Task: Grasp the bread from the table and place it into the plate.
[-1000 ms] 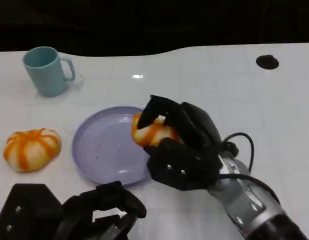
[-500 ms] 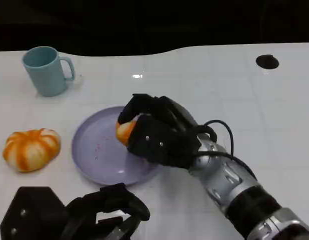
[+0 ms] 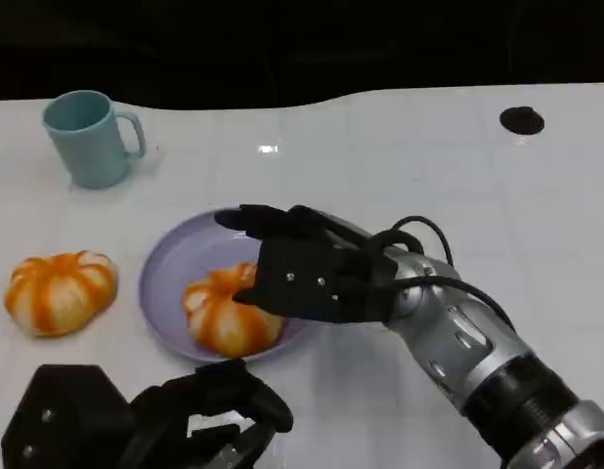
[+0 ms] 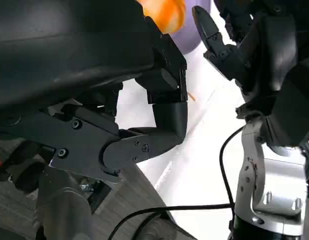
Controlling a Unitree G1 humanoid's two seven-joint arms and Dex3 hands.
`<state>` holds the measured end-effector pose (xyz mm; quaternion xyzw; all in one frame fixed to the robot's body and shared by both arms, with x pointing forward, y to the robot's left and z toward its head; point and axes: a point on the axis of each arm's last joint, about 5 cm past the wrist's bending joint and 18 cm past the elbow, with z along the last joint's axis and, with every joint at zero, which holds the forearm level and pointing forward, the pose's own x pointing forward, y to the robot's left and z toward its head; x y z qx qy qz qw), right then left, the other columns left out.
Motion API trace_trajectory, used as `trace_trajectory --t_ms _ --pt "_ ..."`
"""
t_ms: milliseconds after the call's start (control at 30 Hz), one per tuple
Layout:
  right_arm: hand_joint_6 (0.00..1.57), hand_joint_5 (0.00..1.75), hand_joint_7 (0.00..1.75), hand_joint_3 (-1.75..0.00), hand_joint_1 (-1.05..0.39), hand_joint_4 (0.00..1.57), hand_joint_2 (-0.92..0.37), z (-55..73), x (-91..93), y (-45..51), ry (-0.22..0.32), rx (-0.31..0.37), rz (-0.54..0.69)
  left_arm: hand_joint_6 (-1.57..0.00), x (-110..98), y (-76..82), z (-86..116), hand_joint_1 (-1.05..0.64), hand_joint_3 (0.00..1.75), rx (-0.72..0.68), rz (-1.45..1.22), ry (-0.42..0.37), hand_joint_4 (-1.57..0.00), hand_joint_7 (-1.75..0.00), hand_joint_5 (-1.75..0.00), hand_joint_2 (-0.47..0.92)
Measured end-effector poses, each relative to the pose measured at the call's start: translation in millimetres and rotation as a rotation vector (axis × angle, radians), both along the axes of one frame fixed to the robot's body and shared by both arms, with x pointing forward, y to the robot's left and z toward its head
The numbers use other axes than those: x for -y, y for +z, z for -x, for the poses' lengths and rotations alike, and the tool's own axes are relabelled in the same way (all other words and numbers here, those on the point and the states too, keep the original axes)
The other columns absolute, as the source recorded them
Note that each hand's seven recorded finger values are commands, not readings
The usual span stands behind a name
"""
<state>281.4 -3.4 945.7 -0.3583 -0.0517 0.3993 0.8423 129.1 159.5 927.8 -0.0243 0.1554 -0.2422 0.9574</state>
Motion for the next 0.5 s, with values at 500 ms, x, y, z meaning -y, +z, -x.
trace_trajectory --t_ms 500 --pt "0.23 0.22 0.06 -0.34 -0.68 0.15 -0.92 29.9 60.4 16.1 -0.03 0.056 -0.121 -0.6 -0.2 -0.1 -2.2 -0.32 0.69 0.005 -0.01 -0.001 -0.7 -1.5 -1.75 0.86"
